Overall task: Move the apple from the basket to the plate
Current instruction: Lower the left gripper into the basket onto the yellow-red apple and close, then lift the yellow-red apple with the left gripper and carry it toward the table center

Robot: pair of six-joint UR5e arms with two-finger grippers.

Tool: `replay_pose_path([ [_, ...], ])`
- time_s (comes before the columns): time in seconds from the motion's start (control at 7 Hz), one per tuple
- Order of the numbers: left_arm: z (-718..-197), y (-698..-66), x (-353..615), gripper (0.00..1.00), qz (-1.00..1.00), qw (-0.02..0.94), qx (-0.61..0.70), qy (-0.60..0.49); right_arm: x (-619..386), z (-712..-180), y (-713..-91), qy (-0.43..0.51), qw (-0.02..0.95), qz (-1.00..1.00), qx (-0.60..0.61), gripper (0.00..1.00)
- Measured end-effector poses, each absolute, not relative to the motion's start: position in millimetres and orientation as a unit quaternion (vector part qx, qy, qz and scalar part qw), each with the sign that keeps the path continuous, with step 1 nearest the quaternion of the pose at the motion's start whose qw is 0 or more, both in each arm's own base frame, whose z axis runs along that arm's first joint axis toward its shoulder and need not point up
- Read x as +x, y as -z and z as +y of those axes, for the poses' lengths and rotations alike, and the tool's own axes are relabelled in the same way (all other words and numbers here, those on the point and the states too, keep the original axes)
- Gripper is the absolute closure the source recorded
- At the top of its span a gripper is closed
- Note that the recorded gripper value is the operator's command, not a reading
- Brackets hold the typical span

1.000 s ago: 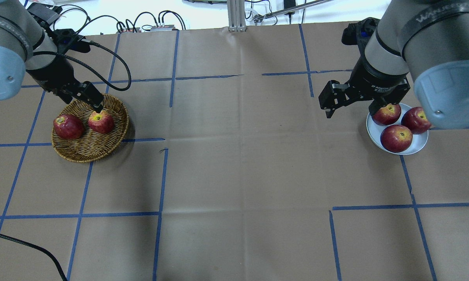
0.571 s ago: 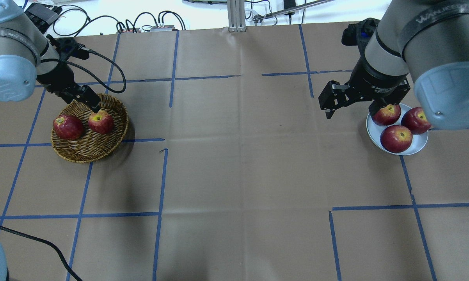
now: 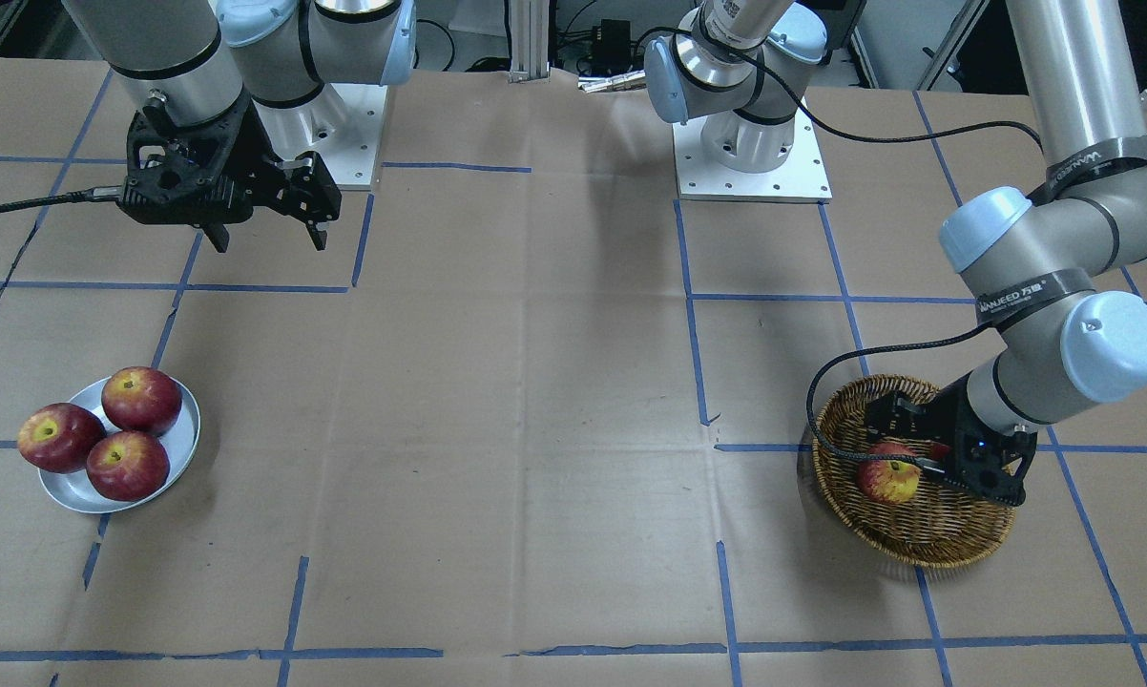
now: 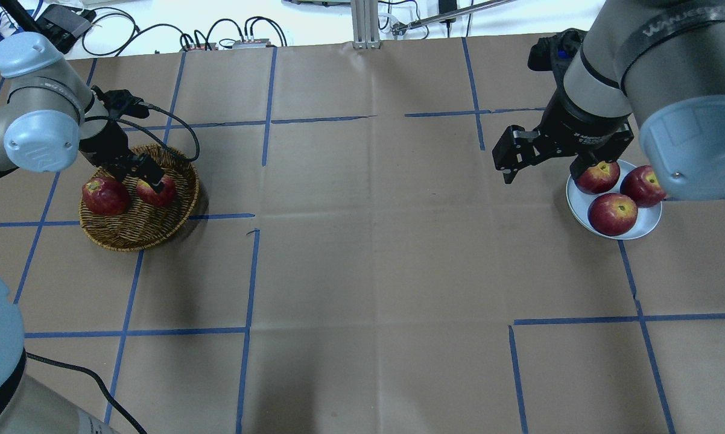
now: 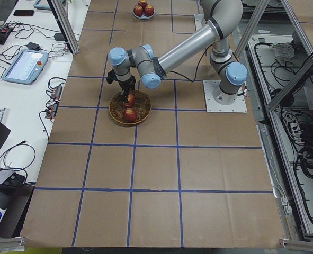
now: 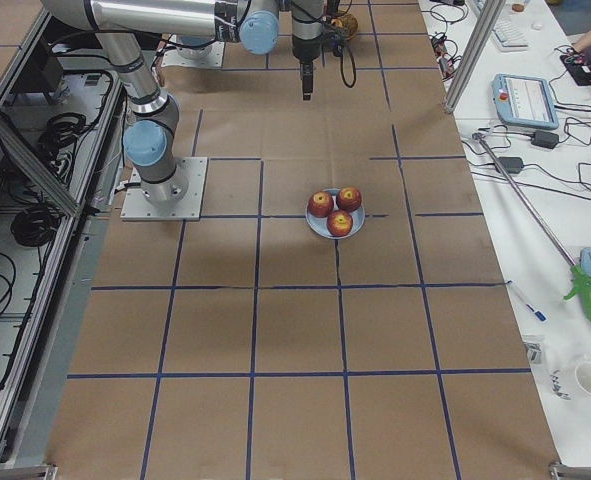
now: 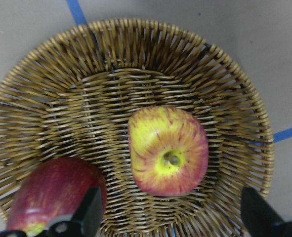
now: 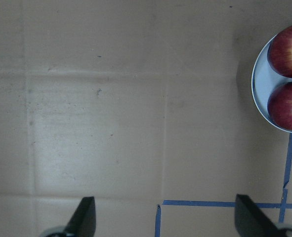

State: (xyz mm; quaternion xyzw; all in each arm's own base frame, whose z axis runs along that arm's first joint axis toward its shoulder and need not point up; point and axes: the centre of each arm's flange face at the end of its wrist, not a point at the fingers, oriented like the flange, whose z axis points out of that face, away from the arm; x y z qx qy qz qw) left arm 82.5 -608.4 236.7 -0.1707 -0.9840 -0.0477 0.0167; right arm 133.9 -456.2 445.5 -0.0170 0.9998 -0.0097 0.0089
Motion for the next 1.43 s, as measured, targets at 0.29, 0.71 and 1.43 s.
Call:
replay_pose_path([
  [0.29,-618,-203,85,0.66,-0.986,0.02,-0.158,0.053,134,-456,-445,0.01,0.009,1.0,-0.017,0.0],
  [0.71,-621,-227,74,0.82,-0.986,0.01,-0.162,0.041,134,-456,-445,0.01,0.01,1.0,-0.017,0.0],
  [1.43,-596,-329,-170,0.82,-0.996,-0.006,-0.091,0.004,134,-456,-445,0.009,0.01,1.0,-0.017,0.0],
])
